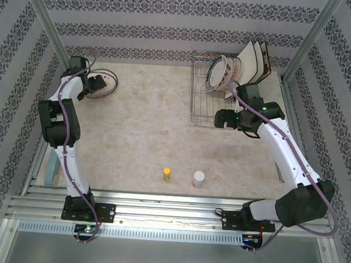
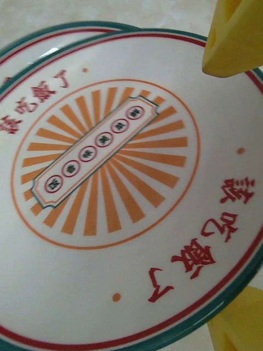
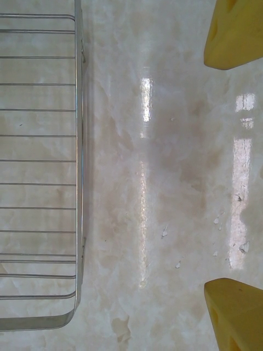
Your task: Unload the plates from the dish rack
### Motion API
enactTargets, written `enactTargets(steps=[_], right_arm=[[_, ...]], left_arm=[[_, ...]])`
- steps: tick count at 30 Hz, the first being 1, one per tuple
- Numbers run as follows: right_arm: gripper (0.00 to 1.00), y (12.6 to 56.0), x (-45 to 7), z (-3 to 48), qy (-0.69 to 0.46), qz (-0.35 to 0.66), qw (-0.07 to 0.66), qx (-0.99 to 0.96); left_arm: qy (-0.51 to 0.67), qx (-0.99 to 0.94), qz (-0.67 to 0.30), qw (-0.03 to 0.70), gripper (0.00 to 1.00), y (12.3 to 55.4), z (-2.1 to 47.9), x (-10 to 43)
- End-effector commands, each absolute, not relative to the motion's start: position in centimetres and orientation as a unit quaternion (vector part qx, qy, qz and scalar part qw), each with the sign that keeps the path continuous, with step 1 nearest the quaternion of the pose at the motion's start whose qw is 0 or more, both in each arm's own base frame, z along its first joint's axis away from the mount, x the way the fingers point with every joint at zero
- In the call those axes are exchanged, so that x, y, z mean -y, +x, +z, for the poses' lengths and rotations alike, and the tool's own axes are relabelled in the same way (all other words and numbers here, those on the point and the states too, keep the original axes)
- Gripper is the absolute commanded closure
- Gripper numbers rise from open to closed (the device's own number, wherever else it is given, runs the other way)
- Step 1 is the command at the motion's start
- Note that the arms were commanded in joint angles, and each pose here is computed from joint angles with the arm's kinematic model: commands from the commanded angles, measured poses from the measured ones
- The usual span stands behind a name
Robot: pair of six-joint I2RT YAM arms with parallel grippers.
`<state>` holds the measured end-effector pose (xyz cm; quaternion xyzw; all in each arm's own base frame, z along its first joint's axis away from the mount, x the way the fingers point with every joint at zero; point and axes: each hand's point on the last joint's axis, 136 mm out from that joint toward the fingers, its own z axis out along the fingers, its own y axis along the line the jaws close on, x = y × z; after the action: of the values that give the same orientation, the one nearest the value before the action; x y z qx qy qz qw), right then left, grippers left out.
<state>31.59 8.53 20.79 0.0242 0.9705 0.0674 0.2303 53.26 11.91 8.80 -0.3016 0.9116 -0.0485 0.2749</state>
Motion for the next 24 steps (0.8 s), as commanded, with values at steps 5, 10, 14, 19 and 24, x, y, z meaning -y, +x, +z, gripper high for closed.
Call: enactTargets(steps=[5, 10, 14, 19, 24], right_arm=[[0.02, 31.8, -8.4, 21.3, 0.026, 0.079, 0.238, -0.968], [0.02, 32.0, -8.5, 21.5, 0.024, 0.082, 0.241, -0.967], [0.02, 32.5, -8.6, 22.0, 0.022, 0.083, 0.244, -0.966], [0.02, 35.2, -8.9, 24.3, 0.012, 0.067, 0.266, -0.962], [0.02, 40.0, -9.1, 25.7, 0.005, 0.032, 0.291, -0.956]], left_arm=[[-0.276, -0.929, -0.024, 0.245, 0.04, 52.4, 7.2, -11.8], [-0.266, -0.934, -0.012, 0.239, 0.02, 52.0, 7.4, -12.0], [-0.236, -0.94, 0.008, 0.248, 0.0, 51.7, 9.4, -11.5], [-0.157, -0.948, 0.026, 0.277, 0.0, 50.1, 15.7, -8.9], [-0.073, -0.968, -0.012, 0.238, 0.0, 45.9, 20.0, -3.6]])
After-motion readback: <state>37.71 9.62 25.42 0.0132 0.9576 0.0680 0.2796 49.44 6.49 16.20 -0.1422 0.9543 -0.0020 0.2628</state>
